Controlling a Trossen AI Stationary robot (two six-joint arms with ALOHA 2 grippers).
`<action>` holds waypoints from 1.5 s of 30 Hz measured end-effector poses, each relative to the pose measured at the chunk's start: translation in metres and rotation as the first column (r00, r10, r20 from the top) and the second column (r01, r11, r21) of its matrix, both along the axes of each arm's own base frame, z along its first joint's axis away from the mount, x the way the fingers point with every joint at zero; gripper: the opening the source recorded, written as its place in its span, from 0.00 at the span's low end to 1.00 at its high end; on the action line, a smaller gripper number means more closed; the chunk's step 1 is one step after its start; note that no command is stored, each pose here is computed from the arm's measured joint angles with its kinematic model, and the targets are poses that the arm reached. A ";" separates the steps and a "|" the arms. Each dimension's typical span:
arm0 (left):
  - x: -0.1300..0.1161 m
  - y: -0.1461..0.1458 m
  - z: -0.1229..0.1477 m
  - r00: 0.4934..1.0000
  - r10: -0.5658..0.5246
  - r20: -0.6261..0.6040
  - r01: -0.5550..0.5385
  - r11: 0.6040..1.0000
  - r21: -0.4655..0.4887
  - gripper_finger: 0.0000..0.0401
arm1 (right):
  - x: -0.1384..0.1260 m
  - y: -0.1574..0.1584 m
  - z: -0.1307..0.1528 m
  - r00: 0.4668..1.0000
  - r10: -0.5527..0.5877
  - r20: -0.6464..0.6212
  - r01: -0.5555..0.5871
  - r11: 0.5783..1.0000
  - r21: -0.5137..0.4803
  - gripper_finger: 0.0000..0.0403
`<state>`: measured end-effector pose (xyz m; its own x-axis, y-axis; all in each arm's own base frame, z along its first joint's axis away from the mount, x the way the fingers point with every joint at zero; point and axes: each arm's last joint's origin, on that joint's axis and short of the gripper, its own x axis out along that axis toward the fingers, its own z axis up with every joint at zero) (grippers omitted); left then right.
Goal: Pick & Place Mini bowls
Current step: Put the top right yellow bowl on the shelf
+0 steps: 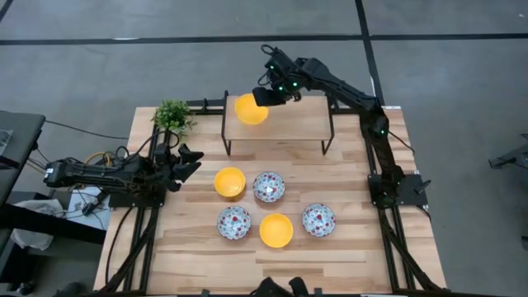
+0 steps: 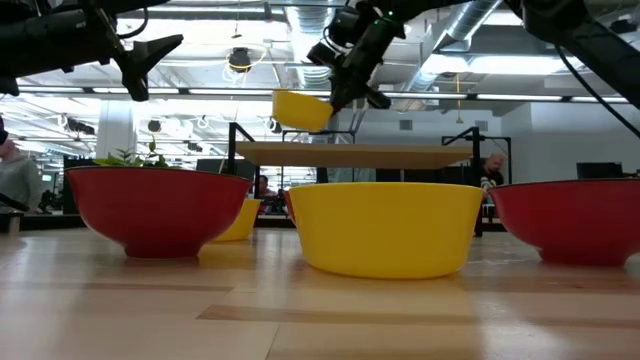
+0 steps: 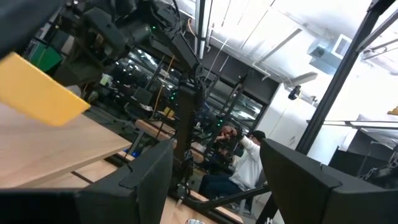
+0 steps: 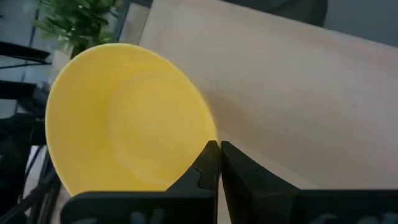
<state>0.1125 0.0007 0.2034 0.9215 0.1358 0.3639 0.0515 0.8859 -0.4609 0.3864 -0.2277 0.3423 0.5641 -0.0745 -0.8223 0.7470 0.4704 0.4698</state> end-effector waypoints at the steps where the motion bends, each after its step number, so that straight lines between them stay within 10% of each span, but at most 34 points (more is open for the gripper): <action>1: 0.000 0.000 0.000 1.000 0.000 0.000 0.000 1.000 0.001 0.60 | 0.003 0.001 0.001 1.000 0.003 0.015 -0.002 1.000 -0.011 0.00; 20: -0.001 0.003 0.007 0.995 0.080 0.063 -0.075 0.994 -0.080 0.60 | 0.018 0.081 0.049 0.983 0.182 0.008 -0.162 0.894 -0.418 0.00; 27: 0.017 0.004 0.046 0.988 0.144 0.054 -0.140 0.987 -0.073 0.60 | 0.023 0.121 0.067 0.994 0.088 -0.059 -0.105 0.737 -0.668 0.00; 36: 0.074 -0.008 0.088 0.975 0.216 -0.060 -0.199 0.958 0.205 0.60 | 0.024 0.170 0.083 0.988 -0.092 -0.126 -0.068 0.470 -0.880 0.00; 45: 0.083 -0.013 0.112 0.808 0.576 -0.127 -0.489 0.774 0.402 0.60 | 0.017 0.224 0.095 0.955 -0.261 -0.142 -0.079 0.238 -0.968 0.00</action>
<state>0.1951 -0.0119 0.3150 0.7980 0.5401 0.2674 -0.5434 0.8367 -0.0682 0.4033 -0.0038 0.4370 0.3094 -0.9341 -0.1778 0.8106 0.3569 -0.4643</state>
